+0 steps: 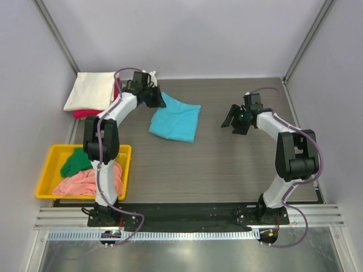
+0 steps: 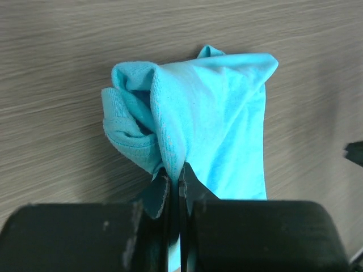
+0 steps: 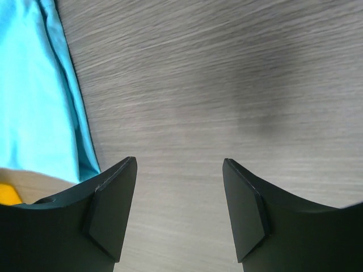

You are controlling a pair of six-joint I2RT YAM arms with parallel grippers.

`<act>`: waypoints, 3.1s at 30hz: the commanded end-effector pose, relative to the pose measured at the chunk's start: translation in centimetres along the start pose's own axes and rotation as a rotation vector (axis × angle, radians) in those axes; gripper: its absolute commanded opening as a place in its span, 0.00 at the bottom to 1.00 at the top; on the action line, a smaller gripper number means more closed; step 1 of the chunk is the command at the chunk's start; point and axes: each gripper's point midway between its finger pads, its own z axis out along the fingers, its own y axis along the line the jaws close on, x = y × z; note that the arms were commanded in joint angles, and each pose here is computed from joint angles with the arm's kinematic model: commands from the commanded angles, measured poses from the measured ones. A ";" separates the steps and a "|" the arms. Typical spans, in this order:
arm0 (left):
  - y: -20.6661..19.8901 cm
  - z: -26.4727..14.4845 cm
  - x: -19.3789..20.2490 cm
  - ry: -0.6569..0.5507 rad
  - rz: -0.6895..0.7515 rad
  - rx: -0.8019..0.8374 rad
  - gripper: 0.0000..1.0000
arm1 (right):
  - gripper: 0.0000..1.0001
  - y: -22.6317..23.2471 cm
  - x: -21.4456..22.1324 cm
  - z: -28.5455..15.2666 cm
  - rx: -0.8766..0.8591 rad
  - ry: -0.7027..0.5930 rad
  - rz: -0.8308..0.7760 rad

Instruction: Fold and stack the t-shirts

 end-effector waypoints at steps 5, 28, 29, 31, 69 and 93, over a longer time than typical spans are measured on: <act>3.9 -7.6 -4.9 -0.066 0.085 -0.167 0.00 | 0.68 2.7 -0.7 -3.6 -0.101 -0.065 -0.042; 7.1 -22.5 -16.2 -0.352 0.133 -0.363 0.00 | 0.68 2.9 0.0 -3.1 -0.129 -0.037 -0.049; 7.0 -23.0 -16.4 -0.363 0.136 -0.365 0.00 | 0.68 2.9 0.0 -3.1 -0.130 -0.037 -0.046; 6.4 -24.2 -17.1 -0.398 0.147 -0.366 0.00 | 0.68 3.0 0.0 -3.0 -0.135 -0.033 -0.045; 12.7 -28.3 -21.3 -0.519 0.106 -0.450 0.00 | 0.68 4.1 1.4 -1.8 -0.179 0.011 -0.054; 21.2 -27.2 -23.7 -0.588 0.033 -0.565 0.01 | 0.68 4.0 2.5 0.3 -0.168 0.070 -0.058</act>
